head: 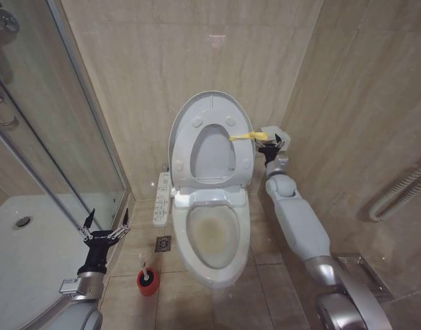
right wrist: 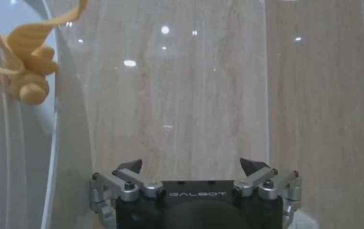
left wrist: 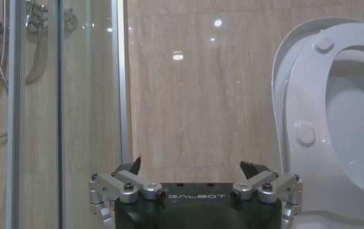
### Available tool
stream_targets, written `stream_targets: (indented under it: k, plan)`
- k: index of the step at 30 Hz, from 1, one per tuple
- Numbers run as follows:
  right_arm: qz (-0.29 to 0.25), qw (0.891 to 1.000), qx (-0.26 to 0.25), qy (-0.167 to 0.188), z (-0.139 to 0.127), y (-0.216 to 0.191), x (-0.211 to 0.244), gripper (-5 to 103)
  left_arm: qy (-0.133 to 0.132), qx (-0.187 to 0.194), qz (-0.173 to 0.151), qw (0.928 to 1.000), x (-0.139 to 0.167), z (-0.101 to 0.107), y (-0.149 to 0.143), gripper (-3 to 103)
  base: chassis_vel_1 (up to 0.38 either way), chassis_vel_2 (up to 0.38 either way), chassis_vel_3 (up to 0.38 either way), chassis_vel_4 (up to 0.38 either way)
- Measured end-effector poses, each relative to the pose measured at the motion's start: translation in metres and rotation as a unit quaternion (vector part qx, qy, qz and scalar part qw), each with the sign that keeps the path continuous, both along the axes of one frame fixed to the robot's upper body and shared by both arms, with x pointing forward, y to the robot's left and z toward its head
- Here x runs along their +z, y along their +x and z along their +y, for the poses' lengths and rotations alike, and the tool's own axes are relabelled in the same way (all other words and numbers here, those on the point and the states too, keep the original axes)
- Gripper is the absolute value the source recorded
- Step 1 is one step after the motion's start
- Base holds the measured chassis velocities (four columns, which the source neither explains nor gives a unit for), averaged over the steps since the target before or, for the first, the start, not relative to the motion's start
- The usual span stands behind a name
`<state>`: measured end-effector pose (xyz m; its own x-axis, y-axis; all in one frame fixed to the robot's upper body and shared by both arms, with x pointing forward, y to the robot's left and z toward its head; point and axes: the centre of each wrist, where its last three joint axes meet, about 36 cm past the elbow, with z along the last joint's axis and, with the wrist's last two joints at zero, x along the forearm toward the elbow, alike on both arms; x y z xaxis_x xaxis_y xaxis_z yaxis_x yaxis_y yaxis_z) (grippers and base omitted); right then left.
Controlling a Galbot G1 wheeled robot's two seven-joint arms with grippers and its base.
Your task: Open the toilet lid, clean the toilet bowl with a toilet brush, close the toilet lid, and flush.
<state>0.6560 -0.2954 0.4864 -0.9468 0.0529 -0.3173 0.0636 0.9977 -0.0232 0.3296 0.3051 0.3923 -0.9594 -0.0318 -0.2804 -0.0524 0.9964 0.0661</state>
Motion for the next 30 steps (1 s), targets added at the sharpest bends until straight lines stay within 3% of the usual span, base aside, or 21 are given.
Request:
stream_targets:
  k: [16,26,30]
  plan:
    - [0.020,0.999,0.021,-0.022,-0.030,-0.091,-0.044,100,0.000,0.000,0.000,1.0000,0.000,0.000,0.000,100,0.000,0.000,0.000,0.000]
    - [0.061,0.998,0.017,-0.007,-0.042,-0.207,-0.106,100,0.000,0.000,0.000,1.0000,0.000,0.000,0.000,100,0.000,0.000,0.000,0.000]
    - [0.074,0.997,0.014,0.007,-0.035,-0.232,-0.123,100,0.000,0.000,0.000,1.0000,0.000,0.000,0.000,100,0.000,0.000,0.000,0.000]
